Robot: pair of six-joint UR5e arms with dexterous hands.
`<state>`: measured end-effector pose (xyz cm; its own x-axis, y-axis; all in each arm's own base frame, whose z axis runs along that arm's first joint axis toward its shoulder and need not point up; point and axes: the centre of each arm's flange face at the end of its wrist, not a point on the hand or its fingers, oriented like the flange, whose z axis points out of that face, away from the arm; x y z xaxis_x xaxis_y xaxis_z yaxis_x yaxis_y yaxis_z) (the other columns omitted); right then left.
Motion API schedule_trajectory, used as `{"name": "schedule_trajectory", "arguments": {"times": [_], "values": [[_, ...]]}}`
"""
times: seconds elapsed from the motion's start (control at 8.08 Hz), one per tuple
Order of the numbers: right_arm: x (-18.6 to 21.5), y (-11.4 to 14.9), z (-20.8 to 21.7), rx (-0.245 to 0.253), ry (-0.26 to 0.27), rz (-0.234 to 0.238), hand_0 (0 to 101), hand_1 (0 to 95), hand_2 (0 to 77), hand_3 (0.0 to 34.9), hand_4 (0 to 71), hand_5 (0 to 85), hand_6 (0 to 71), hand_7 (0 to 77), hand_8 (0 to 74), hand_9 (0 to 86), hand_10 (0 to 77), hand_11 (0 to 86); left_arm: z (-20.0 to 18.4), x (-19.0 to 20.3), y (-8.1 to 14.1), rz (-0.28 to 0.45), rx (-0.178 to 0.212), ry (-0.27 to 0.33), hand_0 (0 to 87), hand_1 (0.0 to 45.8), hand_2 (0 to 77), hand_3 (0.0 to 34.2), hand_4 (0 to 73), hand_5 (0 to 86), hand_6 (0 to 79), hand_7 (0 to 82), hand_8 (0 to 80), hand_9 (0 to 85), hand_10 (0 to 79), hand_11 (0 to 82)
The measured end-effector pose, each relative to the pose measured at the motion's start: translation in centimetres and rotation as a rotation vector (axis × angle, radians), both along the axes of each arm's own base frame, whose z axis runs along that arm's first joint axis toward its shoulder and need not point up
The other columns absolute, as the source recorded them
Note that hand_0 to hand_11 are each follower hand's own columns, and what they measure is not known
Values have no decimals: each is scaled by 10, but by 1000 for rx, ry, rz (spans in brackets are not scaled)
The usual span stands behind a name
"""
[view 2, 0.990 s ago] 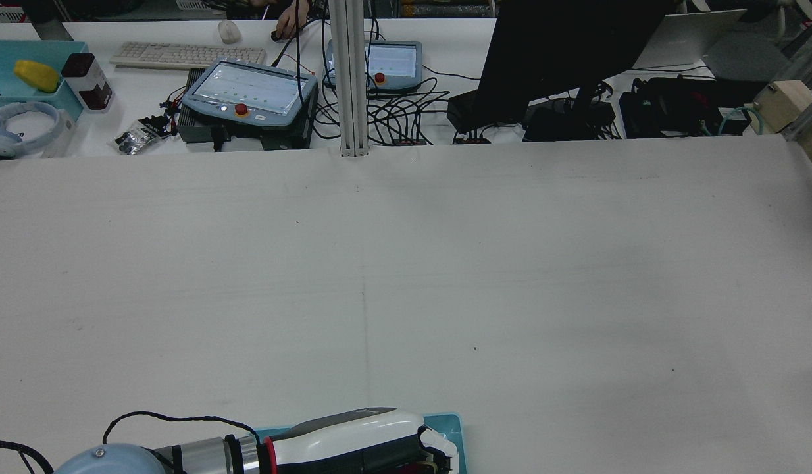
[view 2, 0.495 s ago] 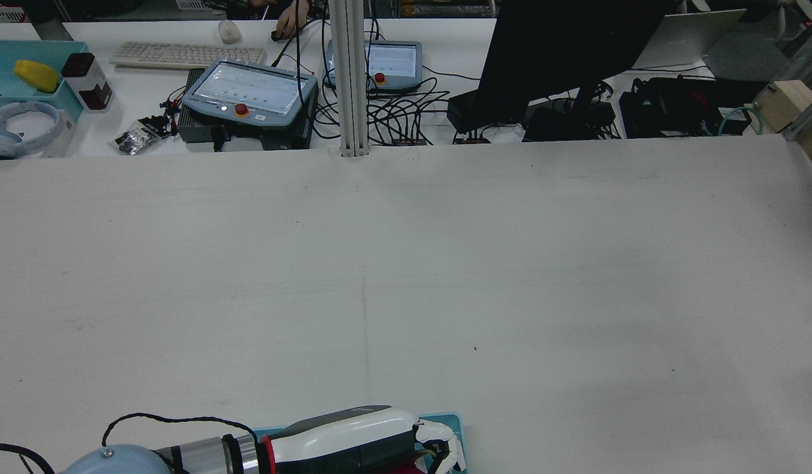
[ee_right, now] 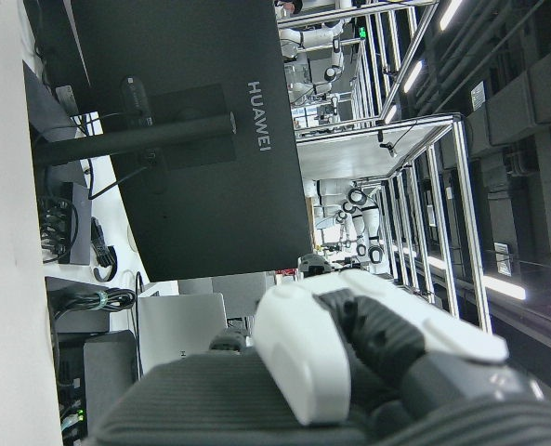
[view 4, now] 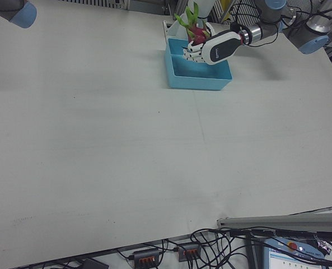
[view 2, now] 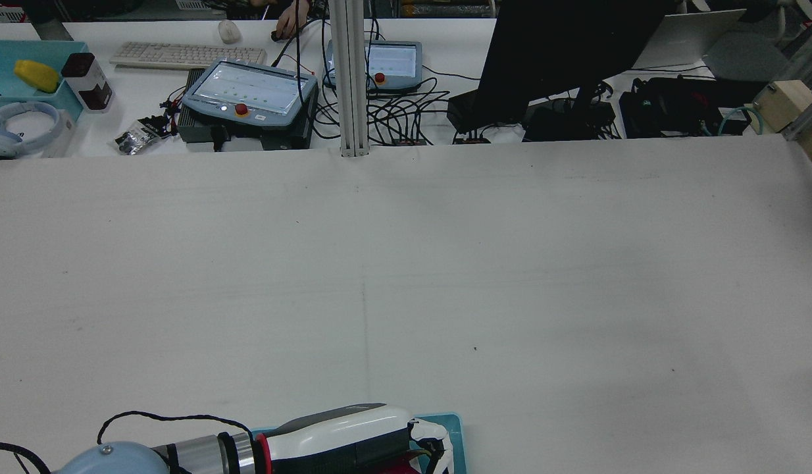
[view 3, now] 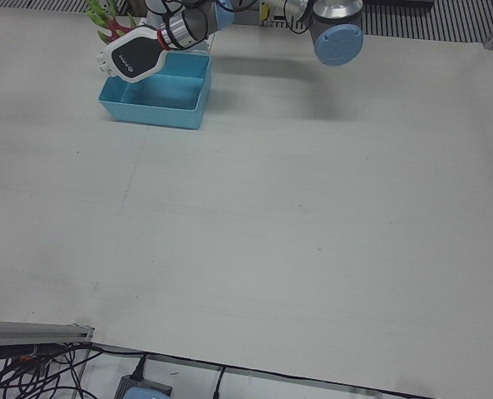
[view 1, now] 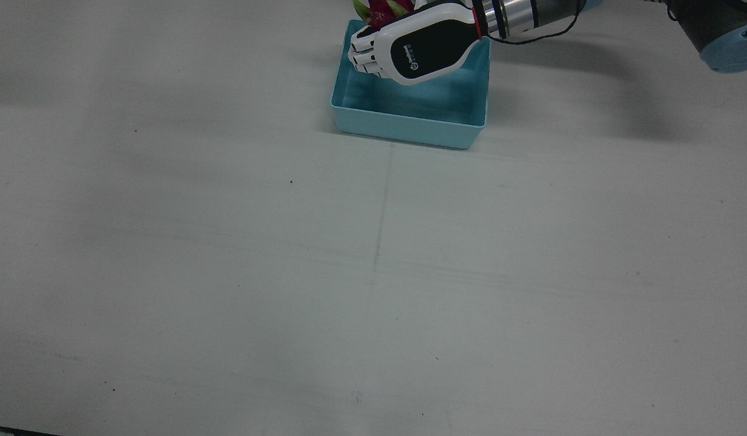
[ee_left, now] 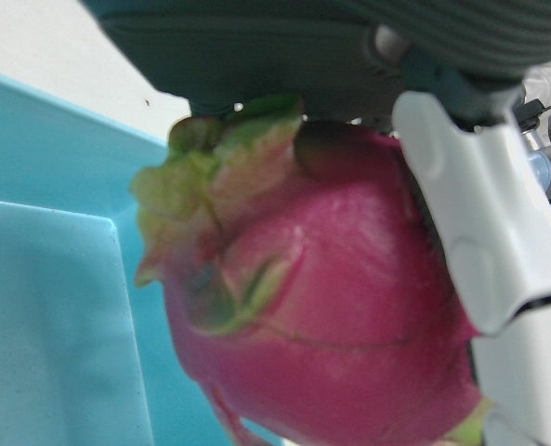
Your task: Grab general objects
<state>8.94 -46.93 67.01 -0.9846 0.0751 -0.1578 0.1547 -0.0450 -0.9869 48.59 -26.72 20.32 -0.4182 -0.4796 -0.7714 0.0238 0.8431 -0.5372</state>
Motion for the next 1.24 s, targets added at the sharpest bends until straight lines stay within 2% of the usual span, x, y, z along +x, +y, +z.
{"name": "schedule_trajectory", "arguments": {"times": [0.12, 0.25, 0.37, 0.5, 0.62, 0.74, 0.87, 0.99, 1.24], "values": [[0, 0, 0, 0, 0, -1, 0, 949, 774, 0, 0, 5, 0, 0, 0, 5, 0, 0, 0, -2, -1, -3, -1, -4, 456, 0, 93, 0, 5, 714, 185, 393, 251, 251, 387, 229], [0, 0, 0, 0, 0, 0, 0, 949, 774, 0, 0, 5, 0, 0, 0, 5, 0, 0, 0, -4, -1, -4, -1, -3, 466, 0, 93, 0, 5, 704, 164, 349, 251, 251, 387, 256], [0, 0, 0, 0, 0, 0, 0, 949, 774, 0, 0, 5, 0, 0, 0, 5, 0, 5, -4, -8, -1, -5, 2, 8, 468, 0, 93, 0, 0, 704, 125, 262, 213, 213, 387, 256], [0, 0, 0, 0, 0, 0, 0, 949, 774, 0, 0, 0, 0, 0, 0, 5, 0, 5, -7, -11, 0, -6, 5, 20, 468, 0, 93, 0, 0, 704, 104, 235, 185, 185, 387, 251], [0, 0, 0, 0, 0, 0, 0, 949, 774, 0, 0, 0, 0, 0, 0, 5, 0, 0, -9, -16, -3, -11, 5, 27, 467, 0, 93, 0, 0, 704, 104, 235, 185, 185, 387, 213], [0, 0, 0, 1, 0, 0, 0, 949, 774, 0, 0, 0, 0, 0, 0, 5, 0, 0, -8, -24, -16, -31, 2, 27, 446, 0, 93, 0, 0, 704, 104, 235, 185, 185, 387, 191], [0, 0, 0, 1, 0, 0, 0, 949, 774, 0, 0, 0, 0, 0, 0, 5, 0, 0, -6, -39, -41, -68, 2, 19, 401, 0, 93, 0, 0, 704, 104, 235, 164, 185, 387, 180], [0, 0, 0, 0, 0, 0, 0, 949, 774, 0, 0, 0, 0, 0, 0, 5, 0, 5, -3, -61, -73, -123, 2, 12, 396, 0, 93, 0, 0, 704, 104, 245, 147, 185, 387, 175], [0, 0, 0, 0, 0, 0, 0, 949, 774, 0, 0, 0, 0, 0, 0, 5, 0, 5, 10, -93, -133, -220, -47, 17, 476, 0, 93, 50, 0, 704, 104, 284, 202, 191, 387, 196]]}}
